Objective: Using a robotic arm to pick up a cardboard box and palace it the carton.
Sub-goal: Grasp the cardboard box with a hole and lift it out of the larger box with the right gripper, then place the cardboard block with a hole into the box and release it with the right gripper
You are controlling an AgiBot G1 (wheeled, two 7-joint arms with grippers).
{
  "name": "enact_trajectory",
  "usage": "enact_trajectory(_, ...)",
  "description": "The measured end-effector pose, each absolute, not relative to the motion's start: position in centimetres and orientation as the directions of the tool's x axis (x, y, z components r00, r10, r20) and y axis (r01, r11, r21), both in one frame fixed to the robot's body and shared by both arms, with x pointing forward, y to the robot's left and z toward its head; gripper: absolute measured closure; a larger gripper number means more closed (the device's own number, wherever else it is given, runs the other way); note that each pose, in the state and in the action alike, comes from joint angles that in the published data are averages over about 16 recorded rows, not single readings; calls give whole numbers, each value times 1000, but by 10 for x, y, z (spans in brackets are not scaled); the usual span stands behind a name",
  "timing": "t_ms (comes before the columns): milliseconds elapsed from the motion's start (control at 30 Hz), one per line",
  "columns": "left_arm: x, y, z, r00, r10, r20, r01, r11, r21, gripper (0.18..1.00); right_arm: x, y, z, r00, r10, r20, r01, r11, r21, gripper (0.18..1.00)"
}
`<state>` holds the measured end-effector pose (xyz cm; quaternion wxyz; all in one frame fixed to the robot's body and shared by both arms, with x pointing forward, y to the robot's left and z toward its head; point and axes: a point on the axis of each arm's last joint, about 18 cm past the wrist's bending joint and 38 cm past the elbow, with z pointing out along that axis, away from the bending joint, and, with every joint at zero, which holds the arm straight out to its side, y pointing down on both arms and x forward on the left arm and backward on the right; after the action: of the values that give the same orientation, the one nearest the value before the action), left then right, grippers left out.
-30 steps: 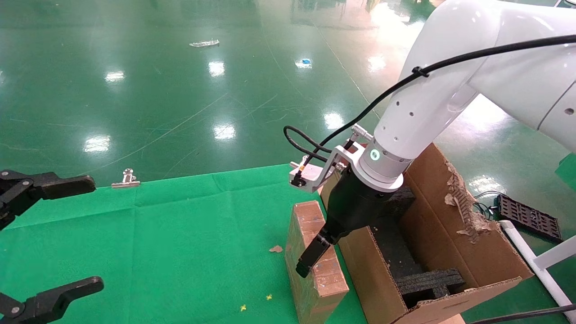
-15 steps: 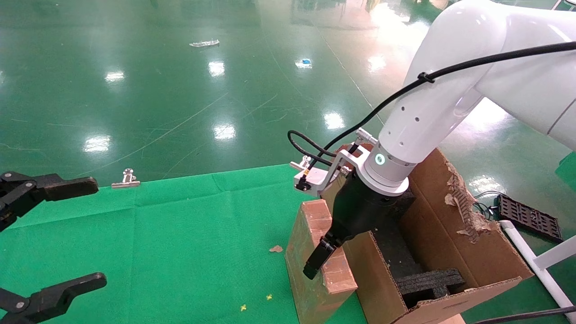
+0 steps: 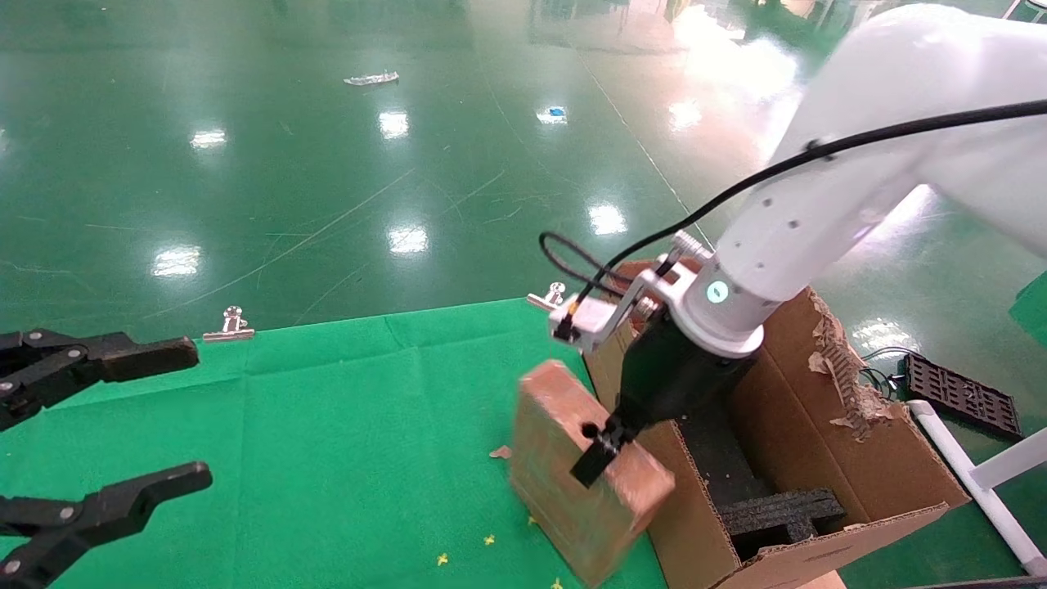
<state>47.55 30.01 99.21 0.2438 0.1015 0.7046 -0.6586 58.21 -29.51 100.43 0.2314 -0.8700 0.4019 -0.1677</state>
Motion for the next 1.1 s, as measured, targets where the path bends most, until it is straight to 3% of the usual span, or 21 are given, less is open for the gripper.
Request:
enact_trajectory(233, 475, 300, 992, -860, -178, -477, 464, 112, -879, 596, 573, -331, 1072, 589, -789, 176, -467, -510, -722, 754)
enact_trajectory(533, 475, 300, 992, -860, -178, -477, 464, 112, -879, 795, 553, -421, 1140, 391, -892, 227, -364, -377, -852, 834)
enact_trajectory(800, 475, 300, 992, -860, -178, -477, 464, 112, -879, 920, 547, -494, 1120, 217, -961, 168, -472, -254, -844, 842)
enact_trajectory(1100, 475, 300, 992, -860, -178, -477, 464, 112, -879, 959, 553, -535, 1060, 110, -991, 79, -631, -131, -764, 849)
